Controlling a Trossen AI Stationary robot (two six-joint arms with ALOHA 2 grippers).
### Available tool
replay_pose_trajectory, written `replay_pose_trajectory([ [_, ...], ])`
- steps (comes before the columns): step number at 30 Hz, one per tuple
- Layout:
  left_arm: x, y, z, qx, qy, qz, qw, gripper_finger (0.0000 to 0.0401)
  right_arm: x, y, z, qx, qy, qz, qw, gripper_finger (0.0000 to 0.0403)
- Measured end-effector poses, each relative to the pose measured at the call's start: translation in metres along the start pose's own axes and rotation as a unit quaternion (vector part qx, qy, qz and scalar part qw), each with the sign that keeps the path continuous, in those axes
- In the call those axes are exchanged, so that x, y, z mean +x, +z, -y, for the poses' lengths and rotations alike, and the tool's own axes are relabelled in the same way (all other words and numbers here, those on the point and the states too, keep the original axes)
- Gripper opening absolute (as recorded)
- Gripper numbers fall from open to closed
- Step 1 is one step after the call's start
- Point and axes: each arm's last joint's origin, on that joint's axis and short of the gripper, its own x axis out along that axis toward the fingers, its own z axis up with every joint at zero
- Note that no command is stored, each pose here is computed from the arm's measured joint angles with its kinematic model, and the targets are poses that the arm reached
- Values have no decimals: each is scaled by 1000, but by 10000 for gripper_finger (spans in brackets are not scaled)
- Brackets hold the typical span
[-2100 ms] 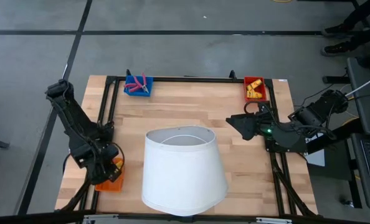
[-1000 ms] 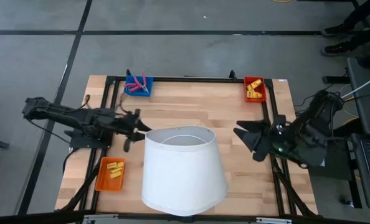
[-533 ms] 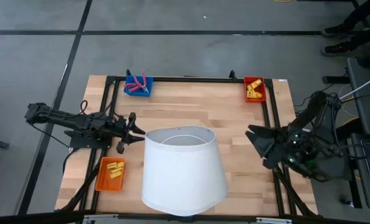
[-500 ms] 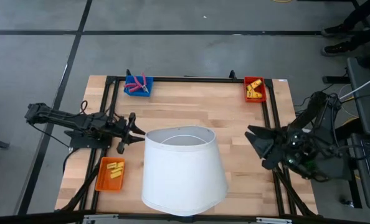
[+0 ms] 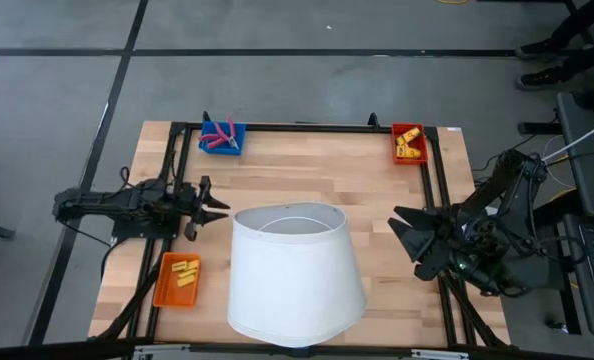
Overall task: Pick & Place School Supplies
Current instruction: Return to Home Position
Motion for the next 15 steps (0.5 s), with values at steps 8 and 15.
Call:
replay_pose_trajectory([
  [8, 1, -5, -10, -13, 88, 28, 996, 100, -4, -4, 4, -11, 5, -5, 1000, 283],
  [15, 2, -6, -11, -18, 99, 23, 995, 100, -20, 1, 39, -18, 32, -30, 999, 283],
])
